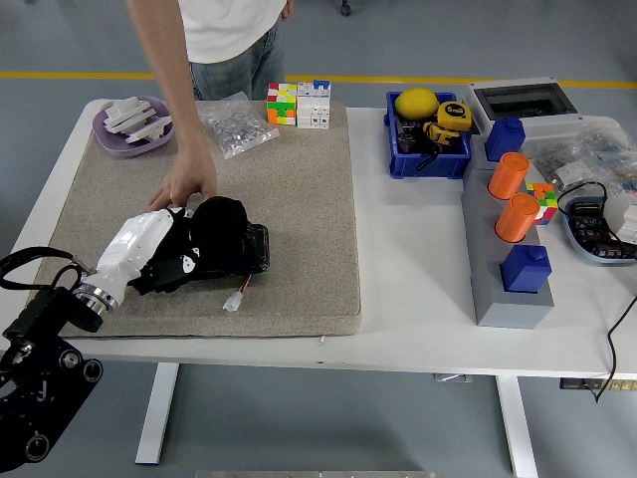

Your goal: Pick the rag up,wipe the panel,place it on the desk

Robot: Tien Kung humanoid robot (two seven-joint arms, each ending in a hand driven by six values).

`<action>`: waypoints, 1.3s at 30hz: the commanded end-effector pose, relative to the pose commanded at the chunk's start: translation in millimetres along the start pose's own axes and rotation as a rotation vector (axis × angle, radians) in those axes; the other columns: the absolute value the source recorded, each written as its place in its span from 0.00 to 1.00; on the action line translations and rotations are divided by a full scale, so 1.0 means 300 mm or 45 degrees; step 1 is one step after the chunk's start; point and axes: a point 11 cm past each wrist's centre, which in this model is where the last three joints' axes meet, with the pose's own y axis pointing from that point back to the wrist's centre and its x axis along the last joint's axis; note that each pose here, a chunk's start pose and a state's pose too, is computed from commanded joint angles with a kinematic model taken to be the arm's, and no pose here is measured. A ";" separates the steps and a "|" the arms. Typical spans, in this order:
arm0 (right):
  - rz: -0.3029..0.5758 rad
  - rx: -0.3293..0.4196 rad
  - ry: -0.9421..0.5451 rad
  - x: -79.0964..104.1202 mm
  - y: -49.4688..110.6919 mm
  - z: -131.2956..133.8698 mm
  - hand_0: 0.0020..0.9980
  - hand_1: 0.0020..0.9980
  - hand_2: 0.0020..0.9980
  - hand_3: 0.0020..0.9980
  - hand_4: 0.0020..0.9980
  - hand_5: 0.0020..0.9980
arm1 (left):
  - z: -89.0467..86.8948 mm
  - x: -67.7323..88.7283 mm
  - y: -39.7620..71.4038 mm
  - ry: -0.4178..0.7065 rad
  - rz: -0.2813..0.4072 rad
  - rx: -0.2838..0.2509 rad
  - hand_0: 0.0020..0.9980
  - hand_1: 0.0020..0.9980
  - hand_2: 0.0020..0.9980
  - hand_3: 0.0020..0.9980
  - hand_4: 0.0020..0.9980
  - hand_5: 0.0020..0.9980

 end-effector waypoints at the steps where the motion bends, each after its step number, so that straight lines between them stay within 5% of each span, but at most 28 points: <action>1: 0.000 0.000 0.000 0.000 0.000 0.000 0.51 0.61 0.65 0.58 1.00 0.47 | 0.008 -0.005 -0.003 -0.003 -0.009 -0.011 0.26 0.15 0.59 0.42 0.01 0.00; 11: 0.001 -0.001 0.003 0.004 0.000 -0.005 0.52 0.61 0.65 0.58 1.00 0.47 | 0.154 -0.038 -0.030 -0.067 -0.084 -0.183 0.26 0.15 0.58 0.42 0.01 0.00; 17: -0.002 0.000 0.004 0.001 0.000 -0.005 0.51 0.60 0.65 0.58 1.00 0.47 | 0.182 -0.058 -0.031 -0.081 -0.113 -0.215 0.27 0.16 0.58 0.42 0.02 0.00; 28: -0.001 -0.001 0.004 0.005 0.000 -0.003 0.51 0.60 0.65 0.58 1.00 0.47 | 0.118 -0.029 -0.033 -0.078 -0.071 -0.144 0.27 0.16 0.58 0.42 0.01 0.00; 39: 0.008 -0.002 0.009 0.015 0.000 -0.004 0.51 0.61 0.65 0.58 1.00 0.47 | -0.014 0.025 -0.010 -0.059 0.000 -0.011 0.27 0.17 0.58 0.42 0.02 0.00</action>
